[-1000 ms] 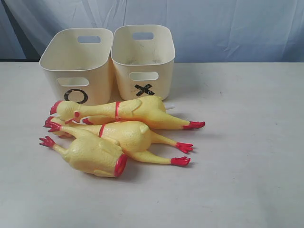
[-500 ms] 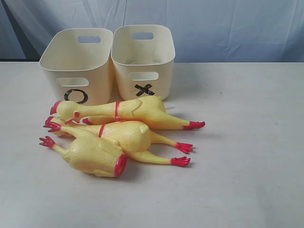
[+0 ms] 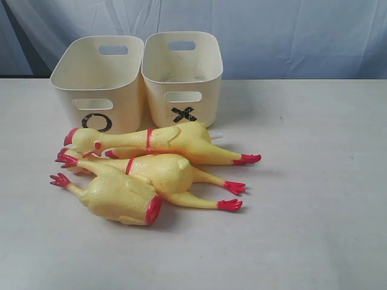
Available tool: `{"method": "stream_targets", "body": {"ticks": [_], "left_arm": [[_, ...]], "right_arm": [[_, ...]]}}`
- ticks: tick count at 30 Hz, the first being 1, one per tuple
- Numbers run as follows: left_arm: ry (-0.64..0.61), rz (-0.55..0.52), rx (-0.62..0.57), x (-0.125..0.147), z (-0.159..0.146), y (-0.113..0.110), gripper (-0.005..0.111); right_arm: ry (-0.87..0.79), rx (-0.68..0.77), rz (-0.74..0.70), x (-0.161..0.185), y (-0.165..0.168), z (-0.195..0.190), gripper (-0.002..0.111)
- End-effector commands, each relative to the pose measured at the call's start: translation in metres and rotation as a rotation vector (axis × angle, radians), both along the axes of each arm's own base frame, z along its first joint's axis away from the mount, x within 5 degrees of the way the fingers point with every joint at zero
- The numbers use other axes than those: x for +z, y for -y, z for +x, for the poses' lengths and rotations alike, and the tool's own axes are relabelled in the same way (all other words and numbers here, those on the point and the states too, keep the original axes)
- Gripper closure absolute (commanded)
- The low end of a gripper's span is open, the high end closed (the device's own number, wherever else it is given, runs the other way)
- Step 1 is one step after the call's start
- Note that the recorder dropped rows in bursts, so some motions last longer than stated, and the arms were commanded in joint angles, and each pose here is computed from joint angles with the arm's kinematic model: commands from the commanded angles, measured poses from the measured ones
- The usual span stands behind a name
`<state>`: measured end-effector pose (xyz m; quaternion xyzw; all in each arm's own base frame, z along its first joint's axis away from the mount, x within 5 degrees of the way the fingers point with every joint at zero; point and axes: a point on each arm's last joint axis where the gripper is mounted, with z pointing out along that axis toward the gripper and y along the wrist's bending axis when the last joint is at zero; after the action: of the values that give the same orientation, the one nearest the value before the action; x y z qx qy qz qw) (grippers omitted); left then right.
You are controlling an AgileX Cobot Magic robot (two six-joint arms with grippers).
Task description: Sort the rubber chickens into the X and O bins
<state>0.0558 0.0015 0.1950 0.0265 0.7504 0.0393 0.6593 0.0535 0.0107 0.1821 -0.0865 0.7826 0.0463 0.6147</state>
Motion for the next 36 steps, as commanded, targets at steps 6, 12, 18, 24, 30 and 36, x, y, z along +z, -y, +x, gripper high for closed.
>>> {"method": "stream_targets", "body": {"ticks": [6, 12, 18, 24, 30, 36], "left_arm": [[0.027, 0.040, 0.000, 0.001, 0.000, 0.000, 0.107], [0.041, 0.050, 0.000, 0.003, 0.000, -0.001, 0.107], [0.043, -0.017, -0.004, 0.003, 0.000, 0.000, 0.107], [0.061, -0.129, -0.010, 0.004, 0.000, 0.002, 0.107], [0.152, -0.432, -0.011, 0.012, 0.001, 0.003, 0.107], [0.208, -0.634, 0.002, 0.017, 0.000, 0.001, 0.107]], "right_arm": [[0.025, 0.000, -0.001, 0.004, 0.000, 0.000, 0.108], [0.025, 0.000, -0.001, 0.004, 0.000, 0.000, 0.108], [0.025, 0.000, -0.001, 0.004, 0.000, 0.000, 0.108], [0.025, 0.000, -0.001, 0.004, 0.000, 0.000, 0.108], [0.025, 0.000, -0.001, 0.004, 0.000, 0.000, 0.108], [0.025, 0.000, -0.001, 0.004, 0.000, 0.000, 0.108]]}}
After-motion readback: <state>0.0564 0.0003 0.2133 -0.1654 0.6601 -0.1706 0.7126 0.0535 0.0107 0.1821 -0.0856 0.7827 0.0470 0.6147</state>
